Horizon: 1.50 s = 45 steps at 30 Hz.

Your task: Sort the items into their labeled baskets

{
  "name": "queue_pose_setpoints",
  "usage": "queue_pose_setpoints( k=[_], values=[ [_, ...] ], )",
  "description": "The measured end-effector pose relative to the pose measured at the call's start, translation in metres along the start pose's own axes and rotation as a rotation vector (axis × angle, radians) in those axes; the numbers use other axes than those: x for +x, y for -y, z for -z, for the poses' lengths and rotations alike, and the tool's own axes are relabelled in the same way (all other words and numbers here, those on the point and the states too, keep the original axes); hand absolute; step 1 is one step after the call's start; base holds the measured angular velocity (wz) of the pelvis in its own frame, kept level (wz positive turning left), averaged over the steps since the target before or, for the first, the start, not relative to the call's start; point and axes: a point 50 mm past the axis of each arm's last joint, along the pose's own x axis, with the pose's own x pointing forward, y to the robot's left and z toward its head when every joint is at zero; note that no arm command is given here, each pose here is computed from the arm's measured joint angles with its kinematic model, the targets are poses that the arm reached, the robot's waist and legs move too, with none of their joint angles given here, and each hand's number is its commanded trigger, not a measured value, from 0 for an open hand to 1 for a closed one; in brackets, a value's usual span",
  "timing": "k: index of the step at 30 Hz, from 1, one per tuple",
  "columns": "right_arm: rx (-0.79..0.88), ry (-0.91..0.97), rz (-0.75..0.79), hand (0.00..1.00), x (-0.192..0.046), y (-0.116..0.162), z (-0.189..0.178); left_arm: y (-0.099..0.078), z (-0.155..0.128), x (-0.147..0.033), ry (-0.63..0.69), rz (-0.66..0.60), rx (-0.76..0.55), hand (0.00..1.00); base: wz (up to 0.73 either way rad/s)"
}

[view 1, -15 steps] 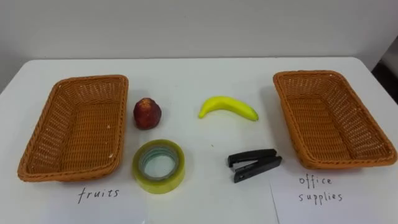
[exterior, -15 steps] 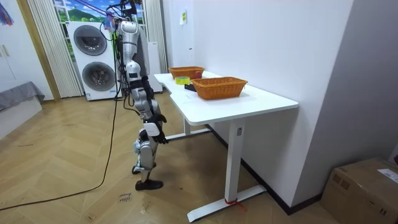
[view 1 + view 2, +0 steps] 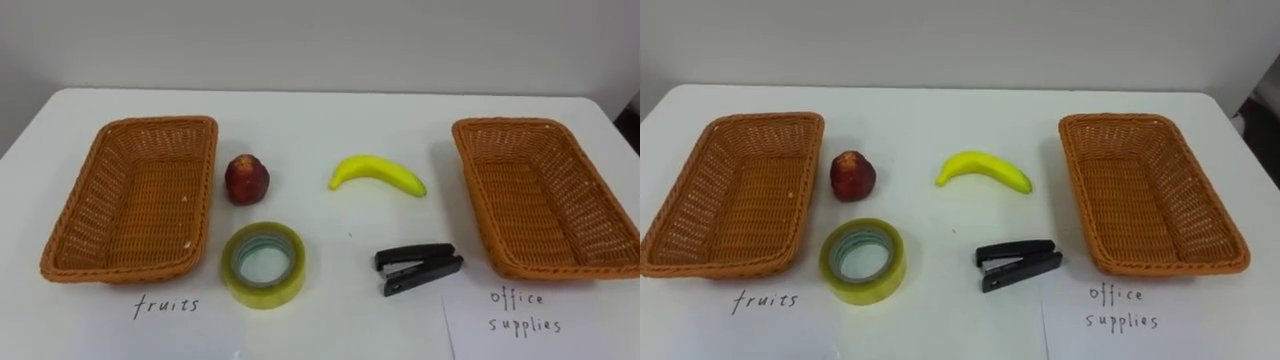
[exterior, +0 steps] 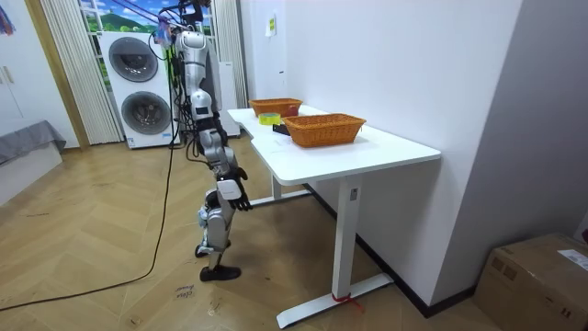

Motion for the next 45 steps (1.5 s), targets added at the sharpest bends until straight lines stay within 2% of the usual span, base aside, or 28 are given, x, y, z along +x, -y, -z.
queue_pose_setpoints(
  k=[12,20,25,32,39,45],
  values=[
    [0.044,-0.019,0.029,0.0,-0.001,0.004,0.006,-0.002,0.002,0.0,-0.01,-0.011,-0.002,0.0,0.0],
    [0.213,-0.01,0.116,0.0,-0.007,0.02,0.019,-0.009,0.001,0.001,-0.012,-0.043,-0.046,0.0,-0.01],
    [0.254,-0.018,0.152,0.0,-0.01,0.026,0.025,-0.011,-0.002,0.001,-0.001,-0.06,-0.046,0.0,-0.03],
    [0.376,0.044,0.227,0.0,-0.011,0.033,0.014,-0.024,-0.003,0.002,0.01,-0.127,-0.047,0.0,0.0],
    [0.445,0.102,0.287,0.0,-0.012,0.036,0.0,-0.024,-0.002,0.001,0.008,-0.133,-0.048,0.0,-0.04],
    [0.513,0.231,0.323,0.0,-0.015,0.04,-0.03,-0.03,-0.001,0.001,0.009,-0.165,-0.075,0.0,-0.03]
  ],
)
